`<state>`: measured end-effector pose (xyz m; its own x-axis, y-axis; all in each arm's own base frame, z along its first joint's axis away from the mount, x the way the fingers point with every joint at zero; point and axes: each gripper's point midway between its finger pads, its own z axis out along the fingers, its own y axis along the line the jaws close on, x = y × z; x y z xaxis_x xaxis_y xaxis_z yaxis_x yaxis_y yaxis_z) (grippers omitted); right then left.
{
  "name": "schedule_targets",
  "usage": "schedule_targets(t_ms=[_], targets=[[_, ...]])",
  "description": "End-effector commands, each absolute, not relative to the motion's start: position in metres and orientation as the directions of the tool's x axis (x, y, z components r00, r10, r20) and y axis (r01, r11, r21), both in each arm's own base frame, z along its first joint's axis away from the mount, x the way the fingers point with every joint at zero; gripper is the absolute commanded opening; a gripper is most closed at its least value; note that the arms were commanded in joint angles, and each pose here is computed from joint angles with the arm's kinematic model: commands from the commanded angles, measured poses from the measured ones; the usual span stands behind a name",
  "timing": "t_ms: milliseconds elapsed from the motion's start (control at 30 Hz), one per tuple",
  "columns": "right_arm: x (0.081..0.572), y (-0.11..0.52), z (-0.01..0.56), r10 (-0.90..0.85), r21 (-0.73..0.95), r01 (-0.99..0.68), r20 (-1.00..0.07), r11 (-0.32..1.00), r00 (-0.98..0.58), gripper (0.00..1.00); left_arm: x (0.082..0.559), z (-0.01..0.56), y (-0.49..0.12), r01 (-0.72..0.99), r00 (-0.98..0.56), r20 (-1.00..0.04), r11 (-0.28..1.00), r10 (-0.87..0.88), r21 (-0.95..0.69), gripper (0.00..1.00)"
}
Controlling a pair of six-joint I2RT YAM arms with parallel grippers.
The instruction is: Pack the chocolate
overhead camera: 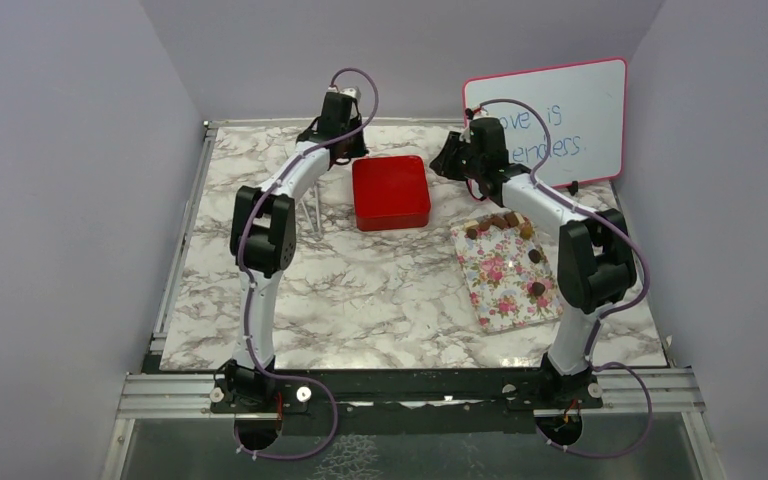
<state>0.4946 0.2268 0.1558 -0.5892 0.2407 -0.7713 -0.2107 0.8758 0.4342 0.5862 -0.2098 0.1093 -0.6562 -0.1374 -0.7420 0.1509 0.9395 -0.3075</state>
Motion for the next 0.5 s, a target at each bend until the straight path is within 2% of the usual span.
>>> schedule_targets(t_ms=[0,133,267,333,367,400,433,467], targets=[[0.486,0.225,0.181,0.233,0.418,-0.243,-0.805,0.875,-0.546,0.34,0.568,0.195,-0.222,0.257,-0.579,-0.802,0.9,-0.148,-0.351,0.17],[0.467,0.218,0.186,0.206,0.4,-0.253,-0.805,0.881,-0.557,0.48,0.547,0.226,-0.223,0.301,-0.563,-0.812,0.877,-0.153,-0.374,0.4],[0.441,0.21,0.207,0.19,0.391,-0.275,-0.813,0.879,-0.55,0.61,0.519,0.261,-0.226,0.367,-0.545,-0.825,0.843,-0.149,-0.394,0.5],[0.424,0.206,0.215,0.185,0.395,-0.286,-0.811,0.873,-0.555,0.76,0.502,0.276,-0.226,0.392,-0.541,-0.828,0.826,-0.149,-0.405,0.53],[0.415,0.206,0.217,0.186,0.402,-0.296,-0.81,0.866,-0.556,0.91,0.491,0.281,-0.227,0.408,-0.542,-0.827,0.814,-0.148,-0.413,0.56],[0.406,0.205,0.219,0.187,0.41,-0.31,-0.81,0.858,-0.555,0.99,0.481,0.285,-0.228,0.427,-0.545,-0.826,0.801,-0.143,-0.42,0.61],[0.396,0.205,0.222,0.189,0.418,-0.325,-0.812,0.849,-0.552,1.0,0.471,0.288,-0.227,0.434,-0.544,-0.828,0.798,-0.138,-0.418,0.69],[0.387,0.204,0.223,0.188,0.422,-0.336,-0.813,0.842,-0.552,1.0,0.461,0.29,-0.225,0.438,-0.542,-0.829,0.797,-0.137,-0.417,0.91]])
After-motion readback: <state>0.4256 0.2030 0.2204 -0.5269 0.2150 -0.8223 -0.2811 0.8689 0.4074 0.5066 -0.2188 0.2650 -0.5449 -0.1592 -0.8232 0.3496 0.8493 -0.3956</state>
